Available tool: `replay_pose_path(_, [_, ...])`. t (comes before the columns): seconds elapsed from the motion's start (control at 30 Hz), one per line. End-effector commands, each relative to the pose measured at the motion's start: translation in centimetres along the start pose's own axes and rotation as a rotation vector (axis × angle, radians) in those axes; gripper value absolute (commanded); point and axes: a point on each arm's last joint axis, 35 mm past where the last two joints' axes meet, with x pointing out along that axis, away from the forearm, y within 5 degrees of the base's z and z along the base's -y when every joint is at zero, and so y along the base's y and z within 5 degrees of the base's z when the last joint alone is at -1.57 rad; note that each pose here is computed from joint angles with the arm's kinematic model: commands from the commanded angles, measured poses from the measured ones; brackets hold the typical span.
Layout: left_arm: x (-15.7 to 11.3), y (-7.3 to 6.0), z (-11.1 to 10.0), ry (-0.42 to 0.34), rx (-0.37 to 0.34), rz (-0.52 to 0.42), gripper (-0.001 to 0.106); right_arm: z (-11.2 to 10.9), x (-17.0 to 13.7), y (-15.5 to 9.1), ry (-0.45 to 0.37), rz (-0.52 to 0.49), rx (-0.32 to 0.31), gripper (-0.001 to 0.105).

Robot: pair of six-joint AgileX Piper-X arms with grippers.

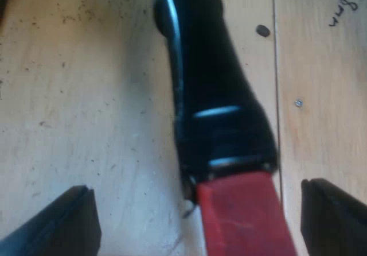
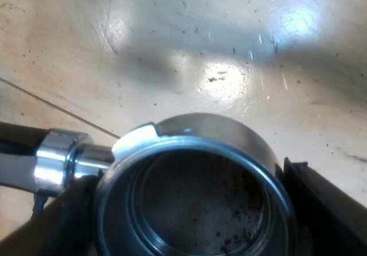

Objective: Put the handle in the coffee machine

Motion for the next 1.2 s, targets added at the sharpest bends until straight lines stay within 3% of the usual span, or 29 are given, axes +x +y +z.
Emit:
replay_pose_path(0.03, [-0.12,-0.05,0.43,-0.031,0.020,-0.013,0.074,0.19,-0.74,0.22,-0.019,0.035,-0.015,0.000])
replay_pose_path(0.2, [-0.12,-0.07,0.41,-0.029,0.018,-0.015,0.074,0.22,-0.74,0.23,-0.021,0.036,-0.016,0.000])
replay_pose_path(0.3, [-0.12,-0.07,0.41,-0.029,0.018,-0.015,0.068,0.22,-0.74,0.23,-0.021,0.036,-0.014,0.000])
replay_pose_path(0.5, [-0.12,-0.07,0.41,-0.029,0.018,-0.015,0.037,0.22,-0.74,0.23,-0.021,0.036,-0.001,0.000])
replay_pose_path(0.63, [-0.12,-0.09,0.42,-0.032,0.018,-0.020,0.003,0.23,-0.74,0.21,-0.023,0.030,0.005,0.000])
replay_pose_path(0.83, [-0.13,-0.18,0.47,-0.047,0.020,-0.046,0.000,0.23,-0.74,0.21,-0.023,0.030,0.010,0.001])
replay_pose_path(0.9, [-0.13,-0.18,0.47,-0.047,0.020,-0.046,0.000,0.23,-0.74,0.21,-0.023,0.030,0.010,0.010])
replay_pose_path(0.93, [-0.13,-0.18,0.47,-0.047,0.020,-0.046,0.000,0.26,-0.74,0.23,-0.027,0.032,0.009,0.021])
replay_pose_path(1.0, [-0.13,-0.18,0.47,-0.047,0.020,-0.046,0.000,0.33,-0.74,0.24,-0.033,0.032,0.008,0.047])
replay_pose_path(1.07, [-0.13,-0.18,0.47,-0.047,0.020,-0.046,0.000,0.45,-0.75,0.20,-0.050,0.013,0.004,0.082])
replay_pose_path(1.13, [-0.13,-0.18,0.47,-0.047,0.020,-0.046,0.000,0.59,-0.80,0.27,-0.061,0.018,-0.009,0.105])
replay_pose_path(1.2, [-0.13,-0.18,0.47,-0.047,0.017,-0.046,0.000,0.77,-0.96,0.39,-0.074,0.022,-0.019,0.103])
